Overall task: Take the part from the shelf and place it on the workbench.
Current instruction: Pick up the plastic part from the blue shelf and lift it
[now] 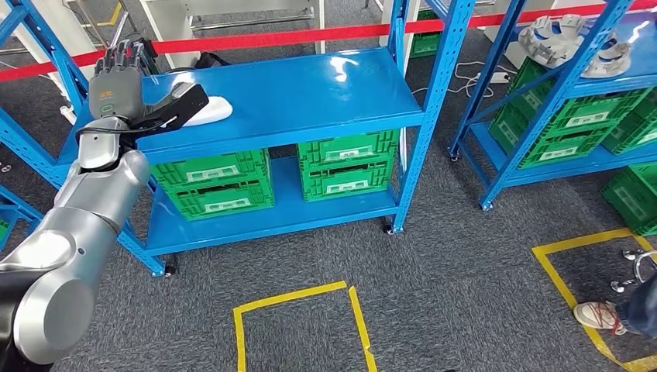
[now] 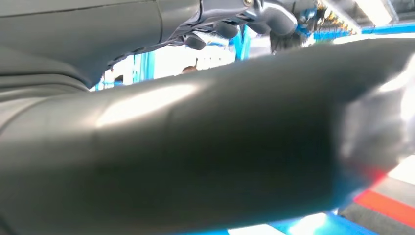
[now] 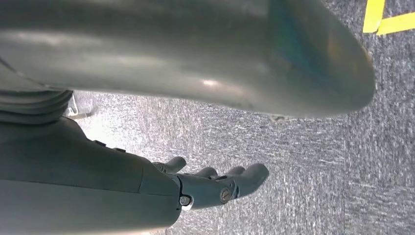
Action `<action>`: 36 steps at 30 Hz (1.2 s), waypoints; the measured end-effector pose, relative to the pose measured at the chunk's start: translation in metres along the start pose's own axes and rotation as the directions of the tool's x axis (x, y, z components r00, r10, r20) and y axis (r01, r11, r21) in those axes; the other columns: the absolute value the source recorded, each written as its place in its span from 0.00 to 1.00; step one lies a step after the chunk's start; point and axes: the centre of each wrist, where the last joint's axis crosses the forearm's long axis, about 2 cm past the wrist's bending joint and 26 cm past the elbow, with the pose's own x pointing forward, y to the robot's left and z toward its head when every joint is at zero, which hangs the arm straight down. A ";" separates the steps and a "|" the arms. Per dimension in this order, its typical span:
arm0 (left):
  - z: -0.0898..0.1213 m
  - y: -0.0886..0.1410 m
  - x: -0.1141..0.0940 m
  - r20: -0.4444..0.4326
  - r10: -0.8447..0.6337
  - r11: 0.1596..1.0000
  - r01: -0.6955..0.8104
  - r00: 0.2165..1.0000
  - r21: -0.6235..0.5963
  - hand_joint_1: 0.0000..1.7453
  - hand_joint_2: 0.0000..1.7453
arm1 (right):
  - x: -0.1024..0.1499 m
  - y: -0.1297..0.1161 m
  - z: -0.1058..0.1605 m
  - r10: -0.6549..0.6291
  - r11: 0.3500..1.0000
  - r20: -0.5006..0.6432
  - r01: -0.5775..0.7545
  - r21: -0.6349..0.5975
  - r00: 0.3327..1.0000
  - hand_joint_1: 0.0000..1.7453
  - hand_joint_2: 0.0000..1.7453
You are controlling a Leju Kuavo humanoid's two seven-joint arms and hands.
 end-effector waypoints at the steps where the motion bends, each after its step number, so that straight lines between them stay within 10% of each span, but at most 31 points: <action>1: 0.000 -0.001 0.000 -0.005 -0.001 1.000 0.001 1.000 -0.007 0.00 0.00 | 0.000 0.000 0.000 0.000 1.000 0.000 0.000 0.000 1.000 0.00 0.00; 21: 0.005 -0.029 -0.067 -0.232 -0.084 0.991 0.058 0.969 -0.117 0.00 0.00 | 0.001 0.000 0.000 0.005 1.000 -0.001 -0.005 0.006 1.000 0.00 0.00; 36: 0.008 -0.037 -0.072 -0.261 -0.098 0.989 0.064 0.960 -0.137 0.00 0.00 | 0.001 0.001 0.000 0.001 1.000 0.002 -0.001 0.007 1.000 0.00 0.00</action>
